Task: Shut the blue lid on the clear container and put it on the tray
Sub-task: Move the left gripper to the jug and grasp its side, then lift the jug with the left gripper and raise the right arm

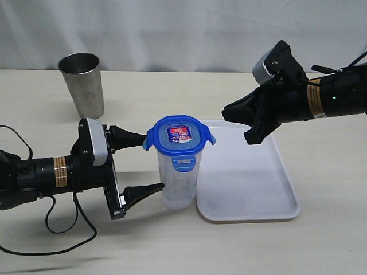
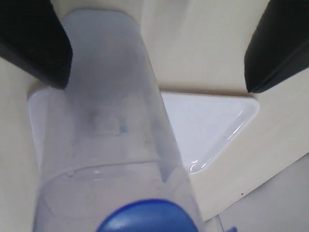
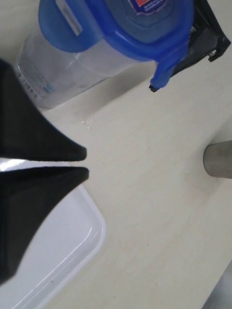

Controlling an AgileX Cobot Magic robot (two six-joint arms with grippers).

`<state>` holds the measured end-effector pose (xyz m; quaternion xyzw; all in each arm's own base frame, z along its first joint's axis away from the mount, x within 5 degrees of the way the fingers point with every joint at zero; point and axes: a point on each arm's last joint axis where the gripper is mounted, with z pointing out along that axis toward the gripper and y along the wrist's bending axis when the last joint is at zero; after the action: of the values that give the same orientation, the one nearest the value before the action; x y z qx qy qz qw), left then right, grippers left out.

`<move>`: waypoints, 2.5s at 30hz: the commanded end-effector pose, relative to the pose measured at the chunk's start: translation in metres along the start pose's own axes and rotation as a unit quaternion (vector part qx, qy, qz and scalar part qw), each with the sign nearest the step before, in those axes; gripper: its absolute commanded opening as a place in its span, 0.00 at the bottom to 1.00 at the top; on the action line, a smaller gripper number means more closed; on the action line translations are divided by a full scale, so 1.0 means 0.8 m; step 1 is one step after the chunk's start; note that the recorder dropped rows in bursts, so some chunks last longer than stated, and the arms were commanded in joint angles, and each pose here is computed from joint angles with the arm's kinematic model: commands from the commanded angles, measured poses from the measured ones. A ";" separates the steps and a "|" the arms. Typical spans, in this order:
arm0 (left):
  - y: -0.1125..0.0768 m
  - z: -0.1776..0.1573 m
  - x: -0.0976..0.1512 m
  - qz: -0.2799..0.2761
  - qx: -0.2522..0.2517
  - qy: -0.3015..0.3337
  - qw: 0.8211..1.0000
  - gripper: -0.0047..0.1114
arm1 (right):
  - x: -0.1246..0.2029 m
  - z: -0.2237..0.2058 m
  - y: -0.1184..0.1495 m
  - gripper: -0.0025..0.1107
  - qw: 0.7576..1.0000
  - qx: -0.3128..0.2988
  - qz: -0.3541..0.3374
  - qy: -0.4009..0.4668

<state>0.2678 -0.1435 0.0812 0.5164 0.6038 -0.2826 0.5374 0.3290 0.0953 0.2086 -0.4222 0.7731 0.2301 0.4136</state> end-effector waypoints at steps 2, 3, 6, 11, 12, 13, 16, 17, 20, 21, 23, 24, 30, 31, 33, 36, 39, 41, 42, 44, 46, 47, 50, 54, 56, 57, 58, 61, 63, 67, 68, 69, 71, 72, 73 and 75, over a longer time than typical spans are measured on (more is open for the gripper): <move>0.000 0.016 -0.006 0.005 0.016 -0.021 1.000 0.82 | -0.001 -0.003 0.002 0.06 1.000 -0.001 0.005 -0.002; 0.001 0.016 -0.006 0.006 0.014 -0.022 1.000 0.82 | -0.001 -0.003 0.002 0.06 1.000 -0.001 0.005 -0.002; 0.000 0.016 -0.006 -0.011 0.019 -0.022 1.000 0.82 | -0.001 -0.003 0.002 0.06 1.000 -0.001 0.005 -0.002; -0.005 0.016 -0.006 -0.018 0.043 -0.022 0.999 0.82 | -0.001 -0.003 0.002 0.06 1.000 -0.001 0.005 -0.002; -0.004 0.016 -0.007 -0.021 0.044 -0.023 0.999 0.82 | -0.001 -0.003 0.002 0.06 1.000 -0.001 0.005 -0.002; -0.004 0.017 -0.008 -0.027 0.048 -0.023 0.998 0.82 | -0.001 -0.003 0.002 0.06 1.000 -0.001 0.005 -0.002; -0.006 0.024 -0.012 -0.029 0.052 -0.028 0.998 0.82 | -0.001 -0.003 0.002 0.06 1.000 -0.001 0.008 -0.002; -0.007 0.027 -0.014 -0.027 0.056 -0.030 0.998 0.82 | -0.001 -0.003 0.002 0.06 1.000 -0.001 0.009 -0.002; -0.006 0.034 -0.017 -0.025 0.051 -0.029 0.998 0.82 | -0.001 -0.003 0.002 0.06 1.000 -0.002 0.020 -0.002; -0.007 0.036 -0.018 -0.026 0.052 -0.027 0.998 0.82 | -0.001 -0.003 0.002 0.06 1.000 -0.002 0.020 -0.002; -0.005 0.038 -0.018 -0.026 0.053 -0.027 0.998 0.82 | -0.001 -0.003 0.002 0.06 1.000 -0.002 0.020 -0.002; -0.007 0.040 -0.018 -0.028 0.054 -0.029 0.998 0.82 | -0.001 -0.003 0.002 0.06 1.000 -0.002 0.020 -0.002; -0.004 0.053 -0.014 -0.037 0.055 -0.030 0.997 0.82 | -0.001 -0.003 0.002 0.06 1.000 -0.001 0.020 -0.002; -0.004 0.055 -0.012 -0.038 0.056 -0.029 0.997 0.82 | -0.001 -0.003 0.002 0.06 1.000 -0.001 0.020 -0.002; -0.002 0.057 -0.010 -0.039 0.055 -0.029 0.997 0.82 | -0.001 -0.003 0.002 0.06 1.000 -0.001 0.020 -0.002; 0.000 0.059 -0.008 -0.047 0.045 -0.038 0.997 0.82 | -0.001 -0.003 0.002 0.06 1.000 -0.001 0.020 -0.002; 0.000 0.059 -0.008 -0.049 0.042 -0.037 0.997 0.82 | -0.001 -0.003 0.002 0.06 1.000 0.000 0.020 -0.001; -0.002 0.060 -0.008 -0.046 0.048 -0.034 0.997 0.82 | -0.001 -0.003 0.002 0.06 1.000 0.000 0.020 -0.001; -0.004 0.062 -0.008 -0.046 0.051 -0.031 0.997 0.82 | -0.001 -0.003 0.002 0.06 1.000 0.000 0.020 -0.001; -0.012 0.067 -0.011 -0.045 0.061 -0.033 0.997 0.82 | -0.001 -0.003 0.002 0.06 1.000 0.000 0.020 -0.001; -0.015 0.071 -0.013 -0.045 0.060 -0.035 0.997 0.82 | -0.001 -0.003 0.002 0.06 1.000 0.000 0.020 -0.001; -0.014 0.071 -0.013 -0.047 0.055 -0.035 0.997 0.82 | -0.001 -0.003 0.002 0.06 1.000 0.000 0.020 -0.001; -0.014 0.071 -0.013 -0.048 0.053 -0.035 0.997 0.82 | -0.001 -0.003 0.002 0.06 1.000 0.000 0.020 -0.001; -0.013 0.071 -0.011 -0.048 0.052 -0.025 0.997 0.69 | -0.005 -0.004 0.000 0.06 0.999 0.007 0.041 -0.016; -0.013 0.071 -0.010 -0.048 0.052 -0.022 0.997 0.52 | -0.016 -0.011 -0.006 0.10 0.996 0.038 0.078 -0.024; -0.014 0.071 -0.010 -0.047 0.053 -0.020 0.997 0.45 | -0.021 -0.015 -0.009 0.14 0.994 0.051 0.093 -0.026; -0.014 0.071 -0.009 -0.048 0.054 -0.015 0.997 0.39 | -0.026 -0.020 -0.010 0.19 0.992 0.062 0.106 -0.027; -0.014 0.071 -0.005 -0.069 0.054 0.002 0.996 0.17 | -0.041 -0.037 -0.008 0.35 0.983 0.084 0.158 -0.043; -0.011 0.070 -0.004 -0.071 0.047 0.002 0.996 0.05 | -0.051 -0.047 -0.004 0.44 0.976 0.086 0.190 -0.057; 0.004 0.060 -0.001 -0.080 0.020 -0.002 0.997 0.04 | -0.074 -0.072 0.016 0.49 0.971 0.058 0.213 -0.092; 0.013 0.054 0.001 -0.084 0.007 -0.008 0.996 0.04 | -0.085 -0.081 0.025 0.49 0.974 0.037 0.200 -0.104; 0.018 0.050 0.003 -0.086 0.000 -0.010 0.996 0.04 | -0.090 -0.084 0.028 0.49 0.974 0.030 0.194 -0.109; 0.032 0.039 0.008 -0.093 -0.024 -0.013 0.995 0.04 | -0.110 -0.095 0.024 0.49 0.971 0.046 0.195 -0.131; 0.042 0.031 0.011 -0.098 -0.043 -0.016 0.994 0.04 | -0.129 -0.097 0.018 0.49 0.962 0.087 0.209 -0.153; 0.048 0.026 0.013 -0.101 -0.053 -0.016 0.993 0.04 | -0.143 -0.096 0.014 0.49 0.954 0.146 0.198 -0.169; 0.052 0.022 0.015 -0.103 -0.060 -0.015 0.993 0.04 | -0.164 -0.089 0.009 0.49 0.929 0.256 0.186 -0.192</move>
<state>0.3102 -0.1464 0.0727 0.4272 0.6597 -0.3083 0.5359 0.3219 0.1055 0.3464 -0.1518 0.7845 0.2445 0.5493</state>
